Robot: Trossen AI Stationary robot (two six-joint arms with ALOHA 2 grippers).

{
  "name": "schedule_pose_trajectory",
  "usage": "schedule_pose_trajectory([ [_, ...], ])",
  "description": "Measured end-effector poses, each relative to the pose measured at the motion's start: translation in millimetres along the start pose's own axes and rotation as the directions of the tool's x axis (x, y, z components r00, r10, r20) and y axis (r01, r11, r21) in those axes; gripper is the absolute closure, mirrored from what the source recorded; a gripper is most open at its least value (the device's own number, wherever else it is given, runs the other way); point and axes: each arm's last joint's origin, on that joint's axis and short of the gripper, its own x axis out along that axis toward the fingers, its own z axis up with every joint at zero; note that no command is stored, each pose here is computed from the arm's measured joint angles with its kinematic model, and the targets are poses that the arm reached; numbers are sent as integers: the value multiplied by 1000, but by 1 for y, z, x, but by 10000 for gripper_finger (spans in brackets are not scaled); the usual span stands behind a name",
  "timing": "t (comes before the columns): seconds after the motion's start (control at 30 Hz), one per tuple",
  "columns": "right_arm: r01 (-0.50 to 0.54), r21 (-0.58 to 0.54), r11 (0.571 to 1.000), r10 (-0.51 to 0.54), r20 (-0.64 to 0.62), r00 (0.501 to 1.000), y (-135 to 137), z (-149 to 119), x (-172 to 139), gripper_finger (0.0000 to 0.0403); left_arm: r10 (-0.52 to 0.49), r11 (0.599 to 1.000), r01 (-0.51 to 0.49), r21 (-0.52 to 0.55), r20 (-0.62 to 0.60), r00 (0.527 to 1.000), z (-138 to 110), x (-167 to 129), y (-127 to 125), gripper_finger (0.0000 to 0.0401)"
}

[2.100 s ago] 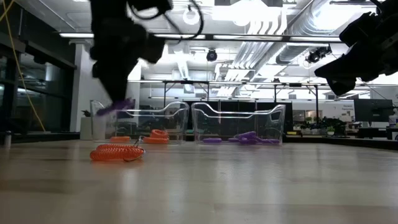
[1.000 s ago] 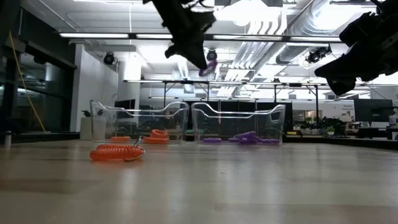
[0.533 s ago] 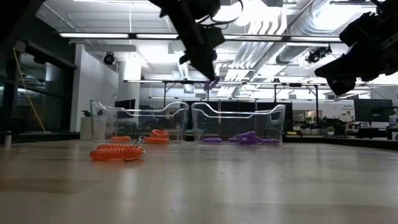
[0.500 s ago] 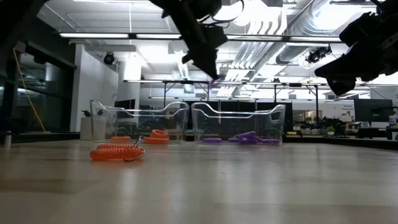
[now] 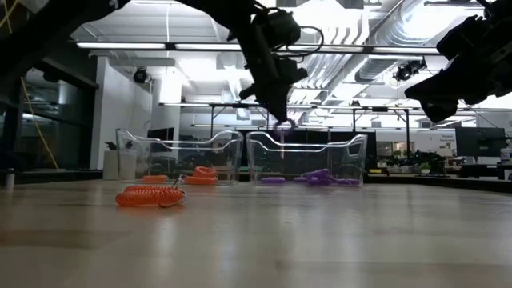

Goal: Sort spring keychains
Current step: Put the violet spring keychain into the right bin, then put the top orange spring keychain into the left bin

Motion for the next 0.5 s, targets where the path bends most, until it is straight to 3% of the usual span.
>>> schedule_pose_trajectory([
  [0.1, 0, 0, 1000, 0, 0, 1000, 0, 0, 0, 402, -8, 1000, 9, -12, 51, 999, 6, -5, -1, 342],
  [0.5, 0, 0, 1000, 0, 0, 1000, 0, 0, 0, 402, -59, 998, 59, -20, 8, 998, 1, 0, -9, 199],
])
